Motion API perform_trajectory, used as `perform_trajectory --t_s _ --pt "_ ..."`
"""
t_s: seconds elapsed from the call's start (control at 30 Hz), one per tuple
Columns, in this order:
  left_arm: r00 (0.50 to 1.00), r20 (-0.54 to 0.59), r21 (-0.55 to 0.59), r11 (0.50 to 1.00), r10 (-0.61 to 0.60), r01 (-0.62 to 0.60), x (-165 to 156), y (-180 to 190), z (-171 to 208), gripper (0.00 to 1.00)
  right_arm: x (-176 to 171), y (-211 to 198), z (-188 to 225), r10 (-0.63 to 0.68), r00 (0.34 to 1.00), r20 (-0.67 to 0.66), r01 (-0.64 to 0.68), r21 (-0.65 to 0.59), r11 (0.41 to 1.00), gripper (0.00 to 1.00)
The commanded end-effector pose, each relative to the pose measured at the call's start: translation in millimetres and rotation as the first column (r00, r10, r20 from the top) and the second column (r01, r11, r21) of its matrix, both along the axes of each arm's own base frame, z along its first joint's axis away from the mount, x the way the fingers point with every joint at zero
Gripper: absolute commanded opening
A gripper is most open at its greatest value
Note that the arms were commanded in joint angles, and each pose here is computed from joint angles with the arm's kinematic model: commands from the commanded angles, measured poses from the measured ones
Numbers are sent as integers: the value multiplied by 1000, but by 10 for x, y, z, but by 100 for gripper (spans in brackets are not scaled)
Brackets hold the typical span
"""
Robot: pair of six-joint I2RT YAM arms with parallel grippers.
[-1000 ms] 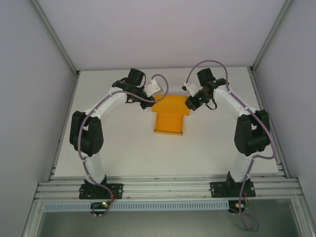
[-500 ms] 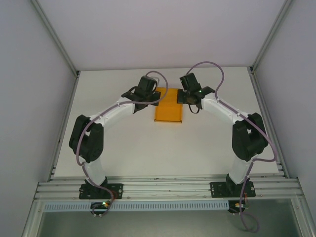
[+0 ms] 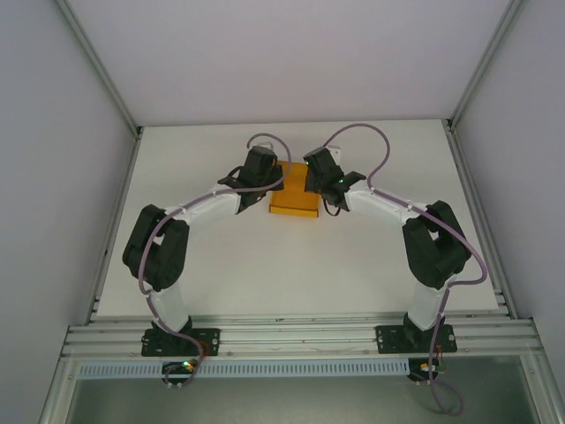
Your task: Assemble paper box
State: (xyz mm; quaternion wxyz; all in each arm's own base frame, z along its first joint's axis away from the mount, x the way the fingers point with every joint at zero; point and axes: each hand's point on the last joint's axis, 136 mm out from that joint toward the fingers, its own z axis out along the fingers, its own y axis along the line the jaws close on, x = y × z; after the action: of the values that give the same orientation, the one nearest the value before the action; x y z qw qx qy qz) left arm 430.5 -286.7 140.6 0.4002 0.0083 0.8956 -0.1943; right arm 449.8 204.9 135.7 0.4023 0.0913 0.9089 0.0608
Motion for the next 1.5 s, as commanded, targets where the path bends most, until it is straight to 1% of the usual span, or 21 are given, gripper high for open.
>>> perform_trajectory --t_s 0.0,0.1,0.2,0.27,0.4,0.47,0.6,0.7,0.77,0.83,0.9,1.03,1.07,1.1,1.2,1.27,1.37,1.43,1.47 --pt "997 -11 -77 995 -70 69 -190 -220 60 0 41 178 349 -7 991 137 -3 72 997 1" --pt "993 20 -42 992 -114 115 -312 -257 -8 0 -15 160 328 -4 983 181 -8 63 998 1" --pt "985 44 -8 985 -170 170 -468 -282 -101 0 -83 189 310 31 975 219 -42 45 998 1" --pt "984 52 1 985 -171 171 -540 -251 -130 0 -159 185 254 51 972 231 -54 5 999 0" --pt "976 98 -2 981 -193 194 -685 -200 -165 5 -355 184 110 97 960 262 -76 -89 993 0" --pt "973 113 -7 979 -201 203 -757 -172 -208 5 -441 159 23 112 956 272 -84 -113 990 0" --pt "968 113 -6 974 -226 228 -879 -159 -312 4 -570 152 -51 139 945 295 -112 -104 988 0" --pt "967 97 7 972 -236 237 -969 -133 -393 3 -661 194 -92 182 936 302 -149 -128 980 0" --pt "967 91 17 971 -239 239 -1038 -101 -431 4 -727 238 -116 217 926 310 -174 -159 972 0" --pt "969 85 30 973 -231 229 -1099 -33 -445 12 -795 252 -170 244 917 314 -185 -205 961 0" --pt "971 80 48 974 -225 222 -1160 43 -428 25 -853 240 -225 256 913 317 -183 -244 952 0" --pt "971 71 81 972 -227 221 -1278 168 -307 33 -926 184 -326 268 914 306 -170 -311 935 0" --pt "970 72 84 970 -233 226 -1314 186 -258 38 -946 178 -362 273 914 299 -174 -319 932 0" --pt "970 72 88 970 -232 226 -1357 218 -206 43 -965 179 -390 280 913 296 -180 -325 929 0" --pt "969 67 100 968 -237 230 -1487 311 -48 65 -1017 180 -457 304 909 286 -193 -357 914 0" --pt "965 58 107 963 -255 248 -1581 359 66 84 -1036 165 -491 304 911 277 -190 -373 908 0" --pt "974 55 120 970 -219 211 -1628 501 282 100 -1063 153 -522 311 908 281 -191 -385 903 0" --pt "988 39 119 982 -152 147 -1570 633 386 100 -1091 176 -532 336 896 289 -210 -391 896 0" --pt "994 18 99 989 -110 108 -1510 707 432 100 -1106 186 -539 349 890 292 -219 -399 891 0"
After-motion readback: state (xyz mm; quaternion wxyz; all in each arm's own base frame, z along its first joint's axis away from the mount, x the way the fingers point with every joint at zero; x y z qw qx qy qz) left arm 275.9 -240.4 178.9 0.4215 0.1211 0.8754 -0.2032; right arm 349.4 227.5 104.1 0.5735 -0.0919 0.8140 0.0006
